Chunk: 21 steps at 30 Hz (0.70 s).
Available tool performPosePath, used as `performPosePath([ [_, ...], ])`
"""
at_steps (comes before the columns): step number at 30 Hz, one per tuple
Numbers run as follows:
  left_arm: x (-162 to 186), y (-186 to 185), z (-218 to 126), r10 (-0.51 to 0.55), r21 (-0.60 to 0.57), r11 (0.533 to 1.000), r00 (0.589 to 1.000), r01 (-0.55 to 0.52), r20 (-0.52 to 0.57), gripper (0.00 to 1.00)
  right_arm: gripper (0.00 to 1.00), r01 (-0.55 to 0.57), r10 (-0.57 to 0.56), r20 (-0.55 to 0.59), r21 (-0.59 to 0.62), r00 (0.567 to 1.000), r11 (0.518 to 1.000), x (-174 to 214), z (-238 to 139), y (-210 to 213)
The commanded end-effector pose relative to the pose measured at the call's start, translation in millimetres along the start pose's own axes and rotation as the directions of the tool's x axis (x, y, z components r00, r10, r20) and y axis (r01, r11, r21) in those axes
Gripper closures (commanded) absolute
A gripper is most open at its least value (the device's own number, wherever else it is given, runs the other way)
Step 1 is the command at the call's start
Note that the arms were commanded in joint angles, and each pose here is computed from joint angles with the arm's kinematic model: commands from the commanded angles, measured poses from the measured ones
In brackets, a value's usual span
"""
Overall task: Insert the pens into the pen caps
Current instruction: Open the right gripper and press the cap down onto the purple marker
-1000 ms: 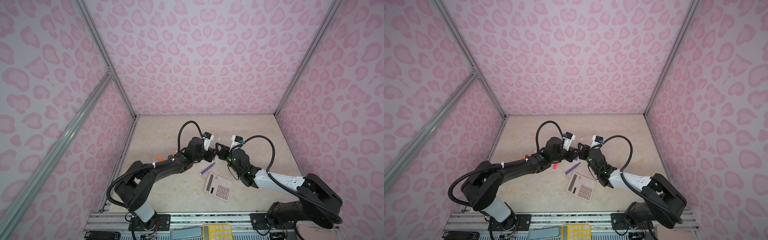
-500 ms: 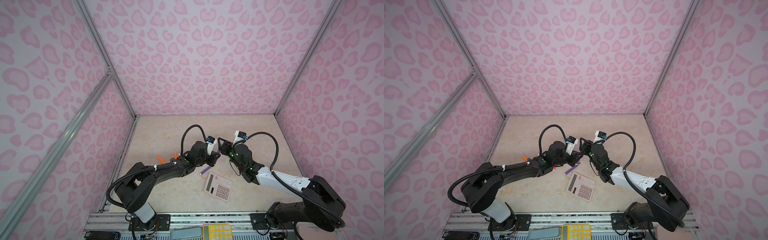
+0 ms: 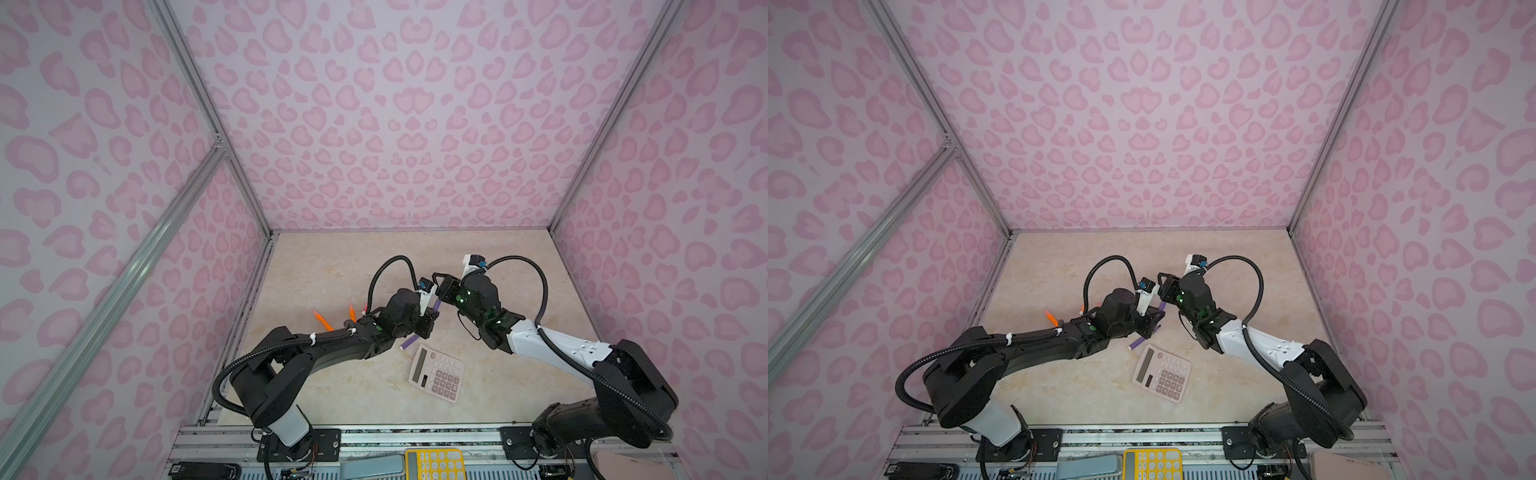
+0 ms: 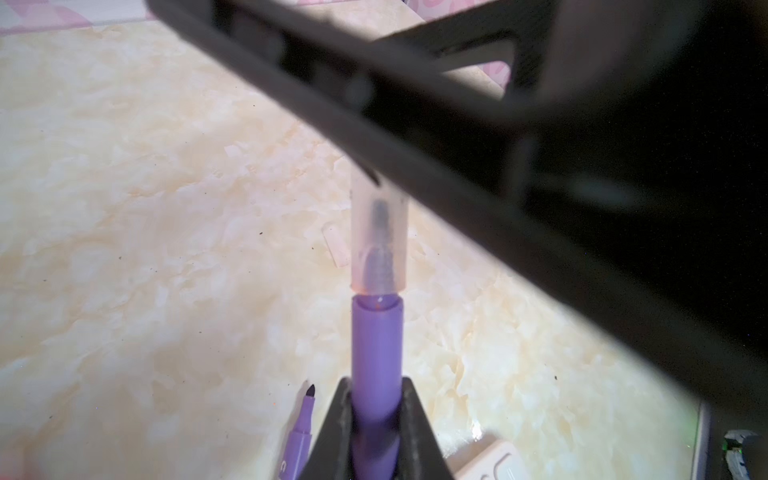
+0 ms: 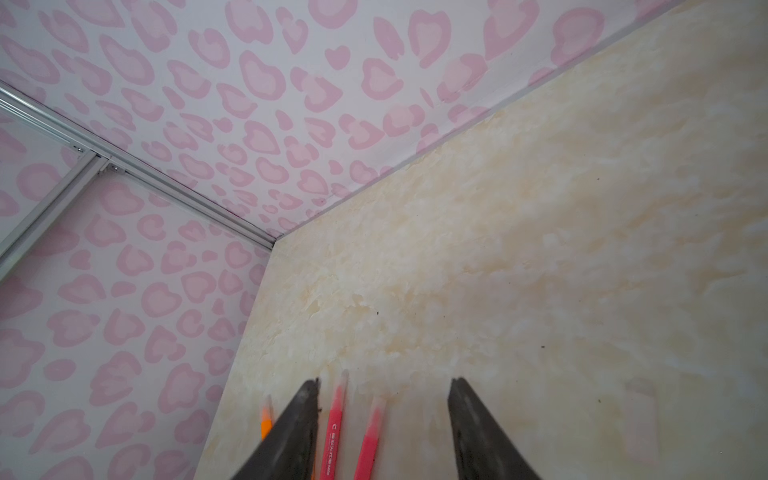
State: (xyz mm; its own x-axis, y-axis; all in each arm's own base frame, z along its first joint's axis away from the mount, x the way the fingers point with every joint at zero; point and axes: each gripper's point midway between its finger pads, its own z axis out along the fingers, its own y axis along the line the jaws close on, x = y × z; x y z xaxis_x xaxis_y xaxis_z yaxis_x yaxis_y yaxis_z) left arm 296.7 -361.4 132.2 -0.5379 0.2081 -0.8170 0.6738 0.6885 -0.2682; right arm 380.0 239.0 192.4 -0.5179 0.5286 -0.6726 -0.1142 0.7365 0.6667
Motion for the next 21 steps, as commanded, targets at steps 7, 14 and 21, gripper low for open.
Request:
performPosePath([
  [7, -11.2, 1.0, -5.2, 0.019, -0.021, 1.0, 0.999, -0.018, 0.042, 0.97, 0.7, -0.006, 0.005, -0.058, -0.009, 0.998, 1.0, 11.6, 5.5, 0.1],
  [14, -18.0, -2.5, -6.6, 0.014, -0.009, 1.0, 0.998, -0.013, 0.056, 0.97, 0.77, -0.007, 0.006, -0.074, -0.016, 0.997, 1.0, 16.4, 7.6, -0.6],
  [21, -26.1, -6.3, -8.9, -0.009, 0.03, 1.0, 0.998, 0.007, 0.07, 0.97, 0.97, 0.002, -0.003, -0.083, -0.018, 0.997, 1.0, 19.9, 7.9, -2.4],
])
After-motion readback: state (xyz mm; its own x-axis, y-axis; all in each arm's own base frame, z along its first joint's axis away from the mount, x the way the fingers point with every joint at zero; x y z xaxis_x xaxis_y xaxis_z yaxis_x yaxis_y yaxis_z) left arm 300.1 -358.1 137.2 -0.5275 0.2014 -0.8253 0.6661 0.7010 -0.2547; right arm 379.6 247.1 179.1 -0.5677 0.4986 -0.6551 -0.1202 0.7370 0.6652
